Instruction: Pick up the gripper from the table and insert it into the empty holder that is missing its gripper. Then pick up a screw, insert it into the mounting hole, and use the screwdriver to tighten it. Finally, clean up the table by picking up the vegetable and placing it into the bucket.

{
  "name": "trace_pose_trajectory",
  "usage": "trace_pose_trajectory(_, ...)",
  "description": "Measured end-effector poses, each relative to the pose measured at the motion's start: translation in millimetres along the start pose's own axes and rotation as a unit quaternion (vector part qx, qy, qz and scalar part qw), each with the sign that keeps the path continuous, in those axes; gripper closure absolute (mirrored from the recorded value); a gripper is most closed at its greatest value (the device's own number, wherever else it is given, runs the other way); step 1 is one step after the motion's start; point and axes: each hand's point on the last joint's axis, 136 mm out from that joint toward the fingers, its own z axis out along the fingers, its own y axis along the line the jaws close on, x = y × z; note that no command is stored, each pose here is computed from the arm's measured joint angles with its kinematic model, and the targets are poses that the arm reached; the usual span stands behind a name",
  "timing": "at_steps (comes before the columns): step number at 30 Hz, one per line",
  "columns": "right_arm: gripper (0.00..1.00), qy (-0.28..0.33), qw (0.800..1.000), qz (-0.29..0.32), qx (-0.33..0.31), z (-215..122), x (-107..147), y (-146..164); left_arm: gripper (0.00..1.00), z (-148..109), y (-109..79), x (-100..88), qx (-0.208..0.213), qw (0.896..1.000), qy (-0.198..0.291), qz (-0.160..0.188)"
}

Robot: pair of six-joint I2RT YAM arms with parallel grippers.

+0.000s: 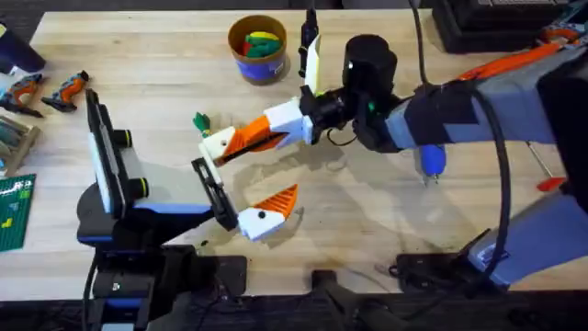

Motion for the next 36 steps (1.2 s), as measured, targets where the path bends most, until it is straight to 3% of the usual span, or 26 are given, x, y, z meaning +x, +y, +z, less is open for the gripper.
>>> trace_pose_trajectory(12, 0.981, 0.0, 1.0, 0.005, 0.0, 0.7, 0.0, 0.3, 0.015, 0.0, 0.4, -0.1, -0.001, 1.0, 0.0, 0.0)
trace_pose_trajectory(13, 0.895, 0.0, 1.0, 0.008, 0.0, 0.7, -0.1, 0.1, 0.014, 0.0, 0.5, -0.1, -0.001, 1.0, 0.0, 0.001)
trace_pose_trajectory(18, 0.193, -0.008, 1.0, 0.01, 0.005, 6.5, -2.3, -3.8, 0.015, 0.4, -6.3, 0.4, 0.017, 1.0, 0.001, 0.001)
trace_pose_trajectory(19, 0.154, -0.008, 1.0, 0.011, 0.006, 7.6, -2.3, -4.8, 0.015, 0.4, -6.7, 0.5, 0.019, 1.0, 0.001, 0.001)
trace_pose_trajectory(29, 0.142, -0.03, 0.999, -0.003, 0.012, 3.3, -10.3, -3.8, 0.015, 0.3, -7.6, 0.5, 0.021, 1.0, 0.001, 0.001)
trace_pose_trajectory(36, 0.14, -0.115, 0.983, 0.043, 0.137, -56.1, -5.1, 8.3, 0.015, 0.3, -7.5, 0.6, 0.021, 1.0, 0.001, 0.002)
